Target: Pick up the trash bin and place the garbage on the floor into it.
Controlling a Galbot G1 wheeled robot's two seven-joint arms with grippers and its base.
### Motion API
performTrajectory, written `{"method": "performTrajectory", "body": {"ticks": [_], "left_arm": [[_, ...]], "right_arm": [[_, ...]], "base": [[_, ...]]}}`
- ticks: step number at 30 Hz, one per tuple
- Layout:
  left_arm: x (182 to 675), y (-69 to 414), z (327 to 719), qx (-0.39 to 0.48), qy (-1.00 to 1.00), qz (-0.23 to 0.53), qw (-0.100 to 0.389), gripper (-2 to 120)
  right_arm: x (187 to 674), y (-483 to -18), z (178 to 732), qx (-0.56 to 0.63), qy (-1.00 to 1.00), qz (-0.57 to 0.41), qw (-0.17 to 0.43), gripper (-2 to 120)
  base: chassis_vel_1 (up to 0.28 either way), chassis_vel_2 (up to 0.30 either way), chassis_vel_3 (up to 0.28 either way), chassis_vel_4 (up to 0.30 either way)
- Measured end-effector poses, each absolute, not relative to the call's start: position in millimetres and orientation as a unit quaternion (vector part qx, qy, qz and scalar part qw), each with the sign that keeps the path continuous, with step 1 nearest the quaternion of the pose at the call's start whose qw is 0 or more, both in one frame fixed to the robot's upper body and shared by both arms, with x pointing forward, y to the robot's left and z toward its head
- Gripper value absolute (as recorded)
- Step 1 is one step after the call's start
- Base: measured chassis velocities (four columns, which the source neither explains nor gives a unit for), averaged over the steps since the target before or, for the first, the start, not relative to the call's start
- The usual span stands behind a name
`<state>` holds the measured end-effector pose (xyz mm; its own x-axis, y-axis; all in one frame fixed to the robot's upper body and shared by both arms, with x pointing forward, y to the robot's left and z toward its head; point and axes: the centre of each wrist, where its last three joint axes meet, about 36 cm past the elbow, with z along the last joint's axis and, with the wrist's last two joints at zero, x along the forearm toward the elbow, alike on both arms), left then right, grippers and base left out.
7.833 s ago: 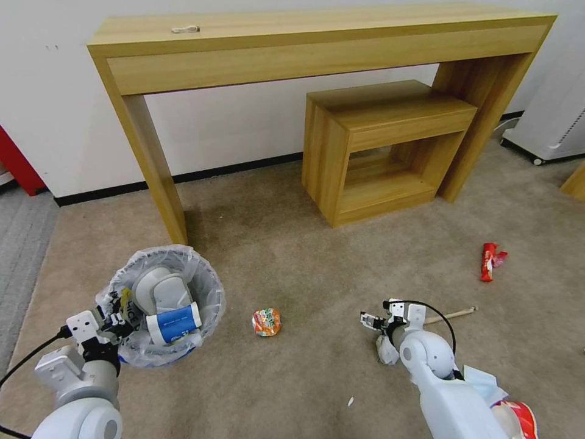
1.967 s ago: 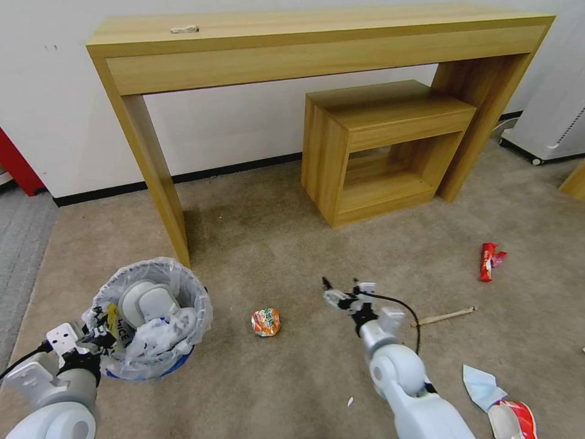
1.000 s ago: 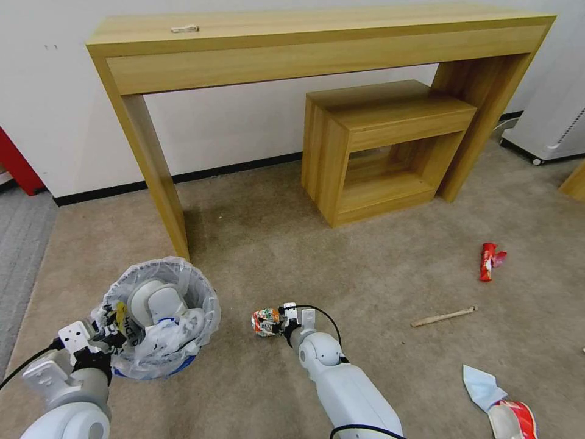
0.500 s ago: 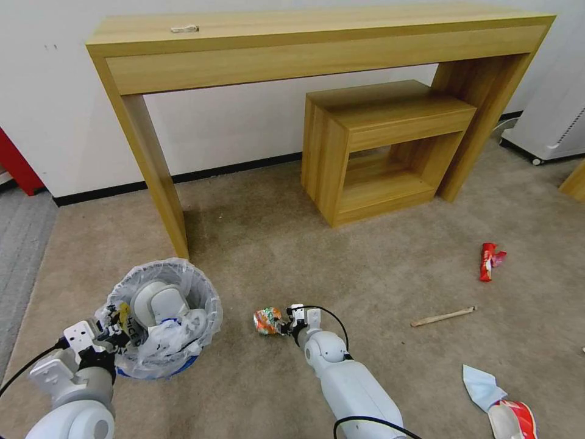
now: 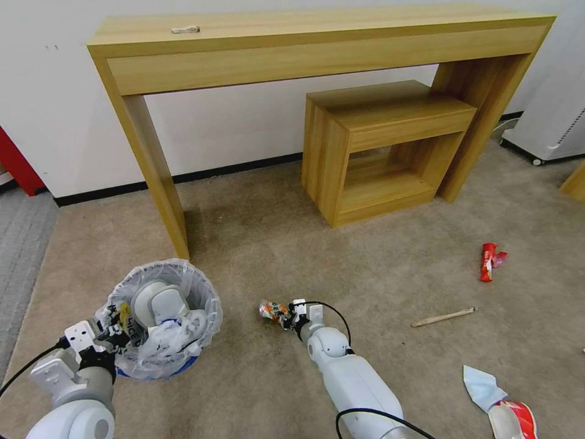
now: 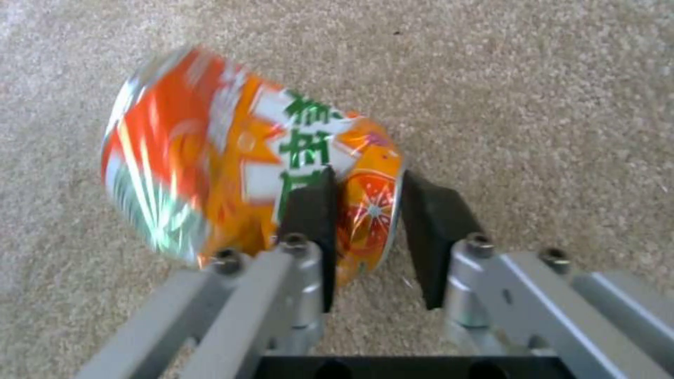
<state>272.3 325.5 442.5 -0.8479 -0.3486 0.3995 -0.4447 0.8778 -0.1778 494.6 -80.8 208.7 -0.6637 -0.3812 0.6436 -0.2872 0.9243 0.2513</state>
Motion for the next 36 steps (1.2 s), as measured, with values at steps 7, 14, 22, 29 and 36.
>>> {"method": "performTrajectory", "body": {"ticks": [7,14,22,29,36], "left_arm": [[273.8,323.8,441.0,0.207,-0.952,0.134,0.182,1],[274.7,320.7,437.9,0.205,-0.952,0.135,0.185,1],[273.2,309.0,428.6,0.197,-0.951,0.135,0.194,1],[269.8,278.2,432.4,0.157,-0.953,0.16,0.202,1],[266.4,253.3,438.7,0.127,-0.955,0.171,0.208,1]], "right_arm": [[490.5,-78.8,212.0,0.186,-0.91,-0.073,0.362,10],[480.9,-73.4,254.8,0.23,-0.925,-0.147,0.266,10],[480.4,-115.1,325.0,0.362,-0.901,-0.237,0.026,10],[466.5,-85.5,335.2,0.48,-0.829,-0.275,-0.083,10],[450.7,-27.5,321.1,0.512,-0.811,-0.276,-0.067,10]], "base": [[0.0,0.0,0.0,0.0],[0.0,0.0,0.0,0.0],[0.0,0.0,0.0,0.0],[0.0,0.0,0.0,0.0],[0.0,0.0,0.0,0.0]]}}
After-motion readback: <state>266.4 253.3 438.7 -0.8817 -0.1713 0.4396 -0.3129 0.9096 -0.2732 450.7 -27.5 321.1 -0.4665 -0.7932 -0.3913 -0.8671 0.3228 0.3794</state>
